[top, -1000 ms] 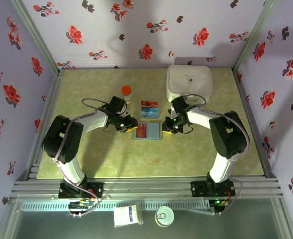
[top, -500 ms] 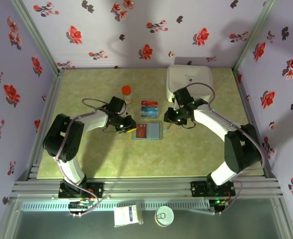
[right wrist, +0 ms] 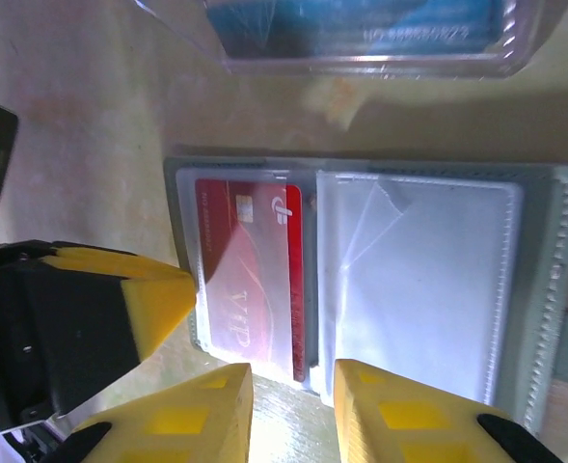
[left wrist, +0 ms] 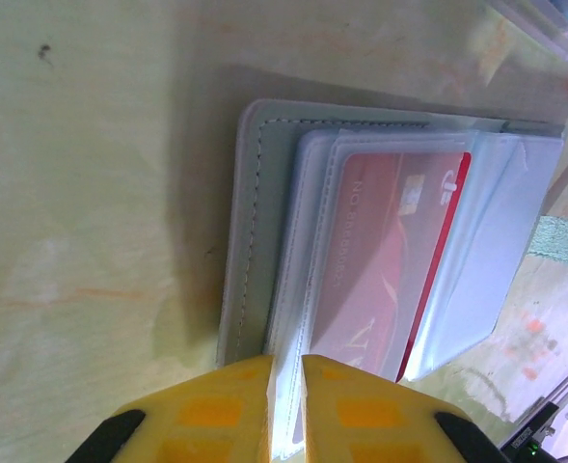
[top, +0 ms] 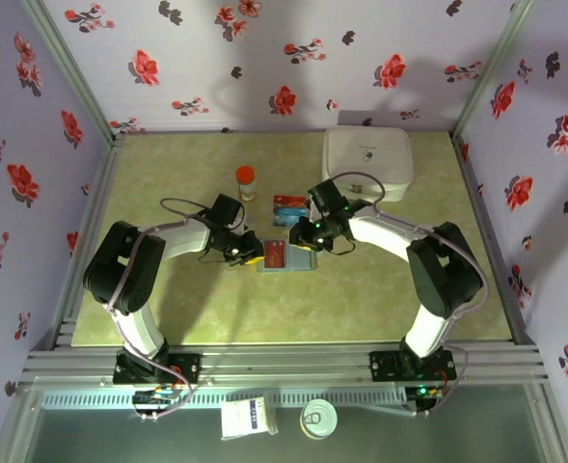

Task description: Take the credit cards out of the card holder

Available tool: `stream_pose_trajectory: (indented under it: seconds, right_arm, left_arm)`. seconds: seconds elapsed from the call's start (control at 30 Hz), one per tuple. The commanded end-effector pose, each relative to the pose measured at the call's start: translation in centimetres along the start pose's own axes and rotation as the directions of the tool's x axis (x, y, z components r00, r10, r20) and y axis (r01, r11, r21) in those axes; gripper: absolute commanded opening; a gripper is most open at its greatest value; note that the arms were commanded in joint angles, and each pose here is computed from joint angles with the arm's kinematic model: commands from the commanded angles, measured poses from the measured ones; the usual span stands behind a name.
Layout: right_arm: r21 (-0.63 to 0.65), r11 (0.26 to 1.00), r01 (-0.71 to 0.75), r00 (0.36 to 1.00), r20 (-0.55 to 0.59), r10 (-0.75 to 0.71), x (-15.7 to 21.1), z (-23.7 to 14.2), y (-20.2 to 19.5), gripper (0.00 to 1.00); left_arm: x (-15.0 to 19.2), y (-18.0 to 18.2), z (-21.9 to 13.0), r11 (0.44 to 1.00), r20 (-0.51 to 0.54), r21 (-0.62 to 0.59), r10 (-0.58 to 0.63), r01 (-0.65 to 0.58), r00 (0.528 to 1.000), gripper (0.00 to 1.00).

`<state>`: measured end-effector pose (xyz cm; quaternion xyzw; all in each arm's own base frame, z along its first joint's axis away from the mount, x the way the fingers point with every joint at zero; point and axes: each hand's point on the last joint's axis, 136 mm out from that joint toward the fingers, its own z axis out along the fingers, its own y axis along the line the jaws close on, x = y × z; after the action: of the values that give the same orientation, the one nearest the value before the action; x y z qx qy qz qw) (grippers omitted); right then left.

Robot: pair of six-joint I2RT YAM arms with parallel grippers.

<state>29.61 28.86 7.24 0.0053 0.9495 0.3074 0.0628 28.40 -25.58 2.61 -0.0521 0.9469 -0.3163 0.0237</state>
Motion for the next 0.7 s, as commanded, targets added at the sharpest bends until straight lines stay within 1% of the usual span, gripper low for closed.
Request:
stream_pose_trajectory:
  seconds: [0.0,0.13,0.27,0.4,0.53,0.67]
  right_arm:
    - [-0.046,0.999,0.001,1.0,0.001,-0.001,-0.5,0.9,1.6,0.29]
    - [-0.05,0.999,-0.008,1.0,-0.01,0.008,-0.5,2.1,1.7,0.28]
    - [-0.057,0.998,-0.014,1.0,-0.017,0.013,-0.5,2.9,1.8,0.27]
    - [-0.061,0.998,-0.026,1.0,-0.017,0.025,-0.7,3.6,1.7,0.26]
    - [-0.074,0.997,-0.036,0.999,-0.024,0.034,-0.8,4.3,1.7,0.25]
    - [-0.095,0.995,-0.044,0.999,-0.035,0.041,-0.8,5.0,1.8,0.25]
  left_arm:
    - [-0.3,-1.0,-1.0,1.0,0.009,0.003,0.013,-0.013,1.0,0.14]
    - [-1.6,-1.8,-2.0,0.999,0.032,-0.015,0.041,-0.041,0.999,0.15]
    - [-1.9,-2.2,-1.4,0.999,0.015,-0.006,0.044,-0.044,0.999,0.11]
    - [-1.9,-1.6,-0.3,0.999,-0.006,-0.014,0.043,-0.043,0.999,0.06]
    - [-1.5,-0.8,0.6,0.999,-0.036,-0.027,0.038,-0.039,0.999,0.03]
    - [-1.2,0.4,1.1,0.997,-0.05,-0.064,0.038,-0.041,0.998,0.0]
